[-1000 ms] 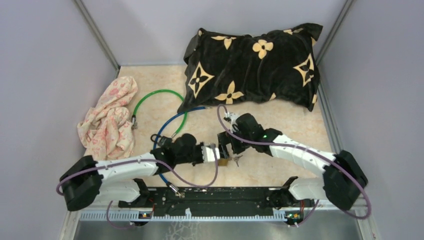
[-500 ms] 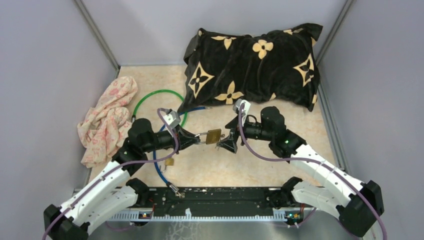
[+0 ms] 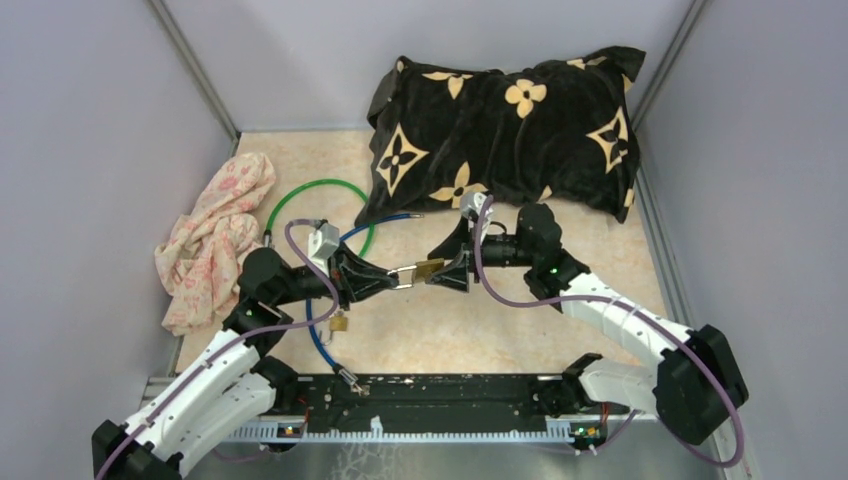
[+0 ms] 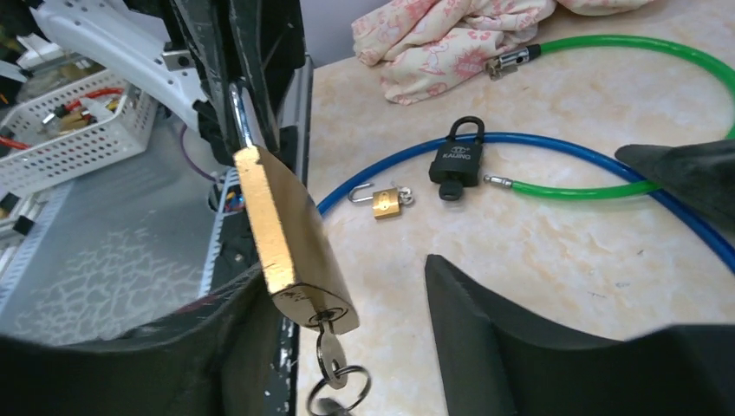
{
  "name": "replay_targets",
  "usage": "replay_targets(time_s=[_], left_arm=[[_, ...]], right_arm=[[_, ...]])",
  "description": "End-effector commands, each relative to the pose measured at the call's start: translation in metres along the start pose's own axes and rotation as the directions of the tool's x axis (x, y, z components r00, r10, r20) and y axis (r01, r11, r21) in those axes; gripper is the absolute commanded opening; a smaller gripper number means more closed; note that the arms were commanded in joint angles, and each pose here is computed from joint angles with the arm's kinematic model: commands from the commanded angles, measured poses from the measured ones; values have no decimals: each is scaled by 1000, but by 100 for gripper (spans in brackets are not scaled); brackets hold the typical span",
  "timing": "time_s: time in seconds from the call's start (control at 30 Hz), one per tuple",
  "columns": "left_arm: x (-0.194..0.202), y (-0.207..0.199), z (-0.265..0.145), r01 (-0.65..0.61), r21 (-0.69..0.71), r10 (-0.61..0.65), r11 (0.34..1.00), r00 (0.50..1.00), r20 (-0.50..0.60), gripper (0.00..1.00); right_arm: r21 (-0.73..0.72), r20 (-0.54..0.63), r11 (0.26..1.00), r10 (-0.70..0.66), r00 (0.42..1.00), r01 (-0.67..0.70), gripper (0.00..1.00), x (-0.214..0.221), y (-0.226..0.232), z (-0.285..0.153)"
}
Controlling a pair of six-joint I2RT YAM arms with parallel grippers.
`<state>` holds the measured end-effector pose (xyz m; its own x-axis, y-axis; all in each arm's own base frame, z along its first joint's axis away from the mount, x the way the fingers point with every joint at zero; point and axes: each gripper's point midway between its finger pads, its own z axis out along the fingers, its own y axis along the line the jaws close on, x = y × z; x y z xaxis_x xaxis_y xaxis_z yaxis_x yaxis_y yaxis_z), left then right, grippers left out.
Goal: Lock with the key
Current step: Lock the lock.
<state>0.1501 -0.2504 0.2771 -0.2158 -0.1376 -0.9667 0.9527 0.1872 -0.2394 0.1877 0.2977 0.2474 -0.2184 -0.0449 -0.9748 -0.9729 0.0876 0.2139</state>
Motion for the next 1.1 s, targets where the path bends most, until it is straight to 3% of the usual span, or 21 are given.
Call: replay_targets(time_s=[0.0, 0.1, 0.17, 0.2, 0.27, 0.33, 0.37, 0.47, 0.57, 0.63, 0.67, 1.07], left_arm=[[-41, -19, 1, -115, 73, 105, 991, 986, 127, 0], [-42, -17, 2, -111, 67, 100, 992, 985, 139, 0], [-43, -16, 2, -108, 60, 99, 992, 985, 145, 0], [-42, -16, 2, -101, 60, 91, 993, 985, 144, 0], [-38, -16, 1, -70, 61, 61, 996, 989, 136, 0], [-34, -15, 1, -67, 62, 58, 996, 989, 137, 0], [-34, -15, 1, -65, 59, 56, 996, 988, 141, 0], [-36, -16, 1, -68, 65, 58, 996, 987, 151, 0], [-37, -16, 1, -66, 68, 55, 995, 987, 153, 0], [-37, -17, 1, -55, 69, 44, 996, 987, 154, 0], [-37, -17, 1, -53, 68, 41, 996, 986, 158, 0], [-40, -19, 17, -8, 81, -9, 997, 979, 204, 0]], right_arm=[[-154, 129, 987, -13, 992, 33, 49, -32, 23, 5], [-220, 183, 975, 24, 983, 17, 26, -38, 35, 4], [-237, 181, 972, 57, 982, -12, 6, -34, 37, 4], [-244, 181, 970, 66, 981, -20, 2, -34, 38, 4], [-266, 196, 964, 73, 978, -19, 4, -36, 44, 2], [-287, 211, 958, 68, 975, -5, 24, -42, 51, 1], [-295, 211, 956, 67, 975, -1, 29, -43, 53, 2], [-301, 195, 953, 75, 978, -12, 31, -44, 55, 8], [-301, 182, 953, 80, 980, -22, 25, -42, 56, 11], [-291, 176, 956, 89, 980, -34, 4, -41, 54, 14], [-284, 170, 958, 92, 981, -40, 0, -41, 52, 15], [-271, 248, 962, 38, 968, 32, 0, -84, 69, 30]])
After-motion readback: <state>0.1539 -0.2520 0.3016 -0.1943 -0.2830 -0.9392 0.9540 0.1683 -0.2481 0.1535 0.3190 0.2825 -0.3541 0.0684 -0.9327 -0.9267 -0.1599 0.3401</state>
